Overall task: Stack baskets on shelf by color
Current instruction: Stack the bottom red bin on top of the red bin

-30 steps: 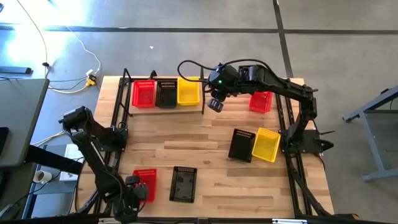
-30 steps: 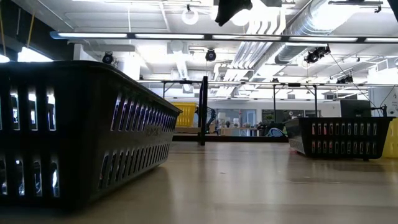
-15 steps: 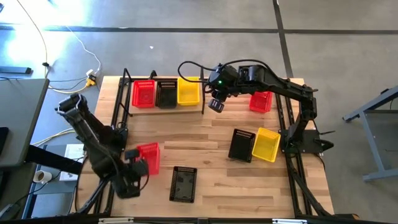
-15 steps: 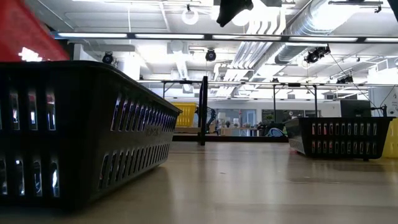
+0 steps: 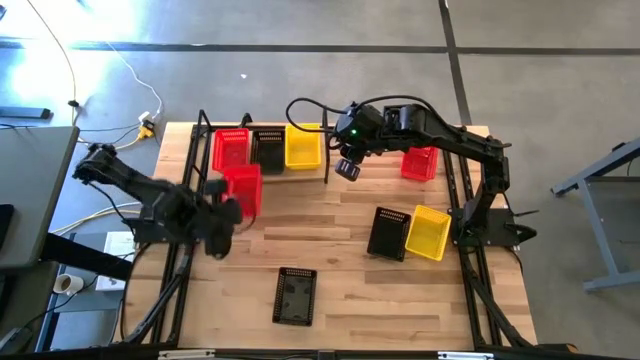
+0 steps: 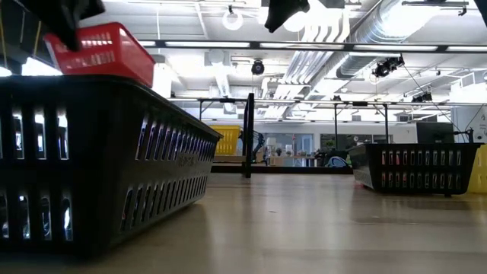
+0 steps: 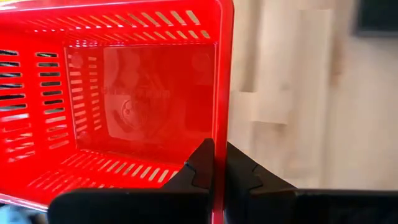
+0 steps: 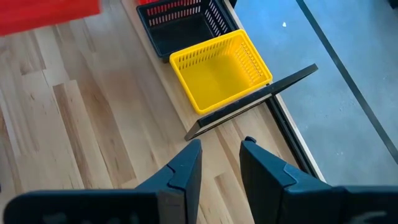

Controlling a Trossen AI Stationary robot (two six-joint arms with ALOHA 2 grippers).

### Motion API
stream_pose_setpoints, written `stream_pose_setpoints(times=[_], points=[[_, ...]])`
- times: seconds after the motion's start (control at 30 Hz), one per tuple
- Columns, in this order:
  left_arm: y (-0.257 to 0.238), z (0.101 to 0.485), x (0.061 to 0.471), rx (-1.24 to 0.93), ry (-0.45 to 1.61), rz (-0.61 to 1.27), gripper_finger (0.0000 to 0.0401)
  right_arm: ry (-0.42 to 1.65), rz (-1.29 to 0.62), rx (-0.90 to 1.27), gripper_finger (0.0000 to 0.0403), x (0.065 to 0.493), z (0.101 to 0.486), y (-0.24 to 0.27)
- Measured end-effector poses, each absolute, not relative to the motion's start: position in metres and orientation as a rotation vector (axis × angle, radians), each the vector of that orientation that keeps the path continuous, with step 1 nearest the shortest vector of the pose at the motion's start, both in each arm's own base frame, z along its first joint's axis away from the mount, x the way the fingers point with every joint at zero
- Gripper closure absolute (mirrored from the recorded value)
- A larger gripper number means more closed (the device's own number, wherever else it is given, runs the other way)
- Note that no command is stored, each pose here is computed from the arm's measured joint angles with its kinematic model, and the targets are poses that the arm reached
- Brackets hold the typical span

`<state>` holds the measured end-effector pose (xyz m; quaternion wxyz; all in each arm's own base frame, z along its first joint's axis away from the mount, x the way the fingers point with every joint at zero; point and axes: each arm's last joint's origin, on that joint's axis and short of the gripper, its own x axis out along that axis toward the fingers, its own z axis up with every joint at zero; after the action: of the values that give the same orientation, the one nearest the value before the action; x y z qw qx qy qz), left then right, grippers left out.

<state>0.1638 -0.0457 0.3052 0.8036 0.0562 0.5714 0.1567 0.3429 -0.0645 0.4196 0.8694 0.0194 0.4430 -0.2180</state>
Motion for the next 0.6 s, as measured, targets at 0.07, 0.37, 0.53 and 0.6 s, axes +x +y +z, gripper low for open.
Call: stream_pose_setpoints(times=[0.07,0.37,0.53,0.6], points=[[-0.032,0.309,0.161,0.152,1.235,0.343,0.0401,0.926,-0.458,0.044,0.0307,0.343,0.42,-0.064],[0.02,0.315,0.154,0.257,1.313,0.386,0.0401,0.924,-0.461,0.051,0.0307,0.343,0.42,-0.064],[0.044,0.313,0.152,0.287,1.394,0.399,0.0401,0.921,-0.469,0.056,0.0307,0.343,0.42,-0.065],[0.053,0.311,0.151,0.286,1.425,0.396,0.0401,0.92,-0.473,0.062,0.0307,0.343,0.42,-0.065]])
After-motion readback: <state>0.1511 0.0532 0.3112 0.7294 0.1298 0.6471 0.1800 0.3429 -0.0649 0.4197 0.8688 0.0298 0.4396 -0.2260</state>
